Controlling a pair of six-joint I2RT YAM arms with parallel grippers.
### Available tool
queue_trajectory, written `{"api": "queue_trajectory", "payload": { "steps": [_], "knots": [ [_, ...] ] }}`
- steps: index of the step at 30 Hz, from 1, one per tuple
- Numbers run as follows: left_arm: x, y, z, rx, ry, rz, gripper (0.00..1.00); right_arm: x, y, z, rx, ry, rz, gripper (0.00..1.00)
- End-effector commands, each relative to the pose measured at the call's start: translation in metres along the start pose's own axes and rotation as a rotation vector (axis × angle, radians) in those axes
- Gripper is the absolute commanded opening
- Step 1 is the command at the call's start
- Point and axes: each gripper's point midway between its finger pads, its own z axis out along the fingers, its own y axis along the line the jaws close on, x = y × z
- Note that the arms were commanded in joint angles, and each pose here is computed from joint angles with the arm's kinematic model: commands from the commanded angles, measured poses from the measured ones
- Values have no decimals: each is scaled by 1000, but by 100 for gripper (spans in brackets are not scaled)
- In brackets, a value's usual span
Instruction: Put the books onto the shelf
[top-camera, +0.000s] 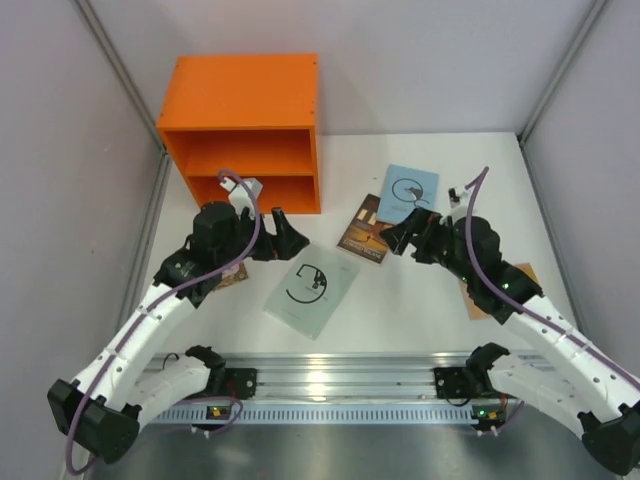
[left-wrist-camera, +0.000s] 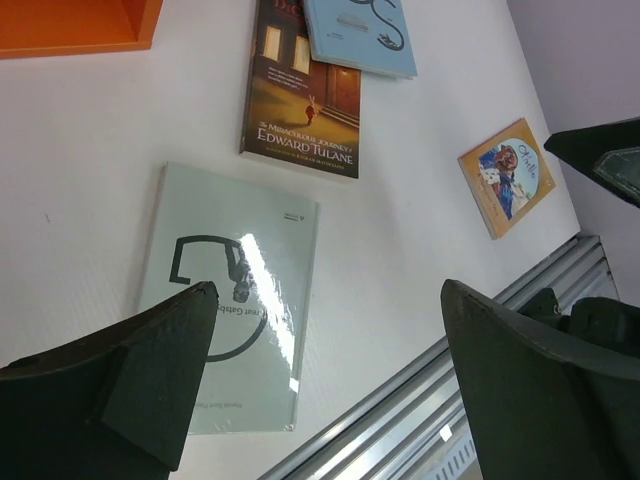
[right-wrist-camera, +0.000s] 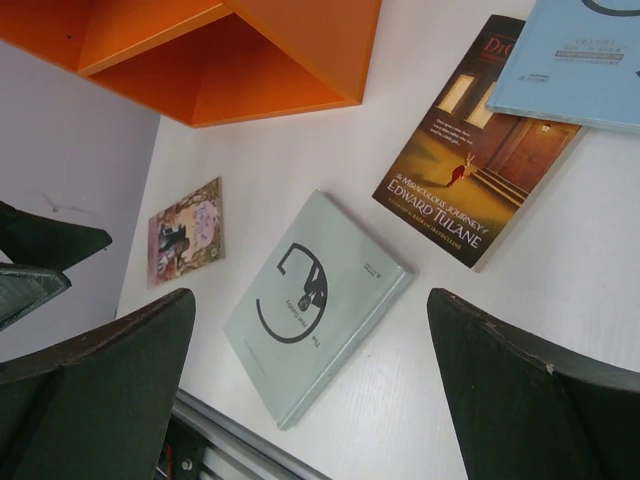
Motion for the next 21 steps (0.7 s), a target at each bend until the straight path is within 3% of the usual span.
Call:
{"api": "queue_trajectory", "payload": {
  "steps": [1,7,10,14,17,18,19,21],
  "knots": [
    [-18,-1,-5,-24,-72,4,99,-26,18,-10,-38,-73,10,100],
    [-14,28,1,-179,-56,-39,99,-14,11,2,-9,-22,13,100],
    [1,44,9,-230,8,-56,89,-1,6,14,4,24,5,100],
    [25,70,20,-280,87,-111,57,32,-6,38,19,136,13,100],
    [39,89,22,-314,80,-167,32,56,-19,55,54,200,61,98],
    [41,95,22,-331,68,-189,11,59,-15,61,31,193,71,96],
    [50,107,22,-358,69,-221,3,69,-20,64,38,209,82,94],
    [56,115,22,-378,61,-251,0,85,-22,71,35,219,115,88]
  ]
}}
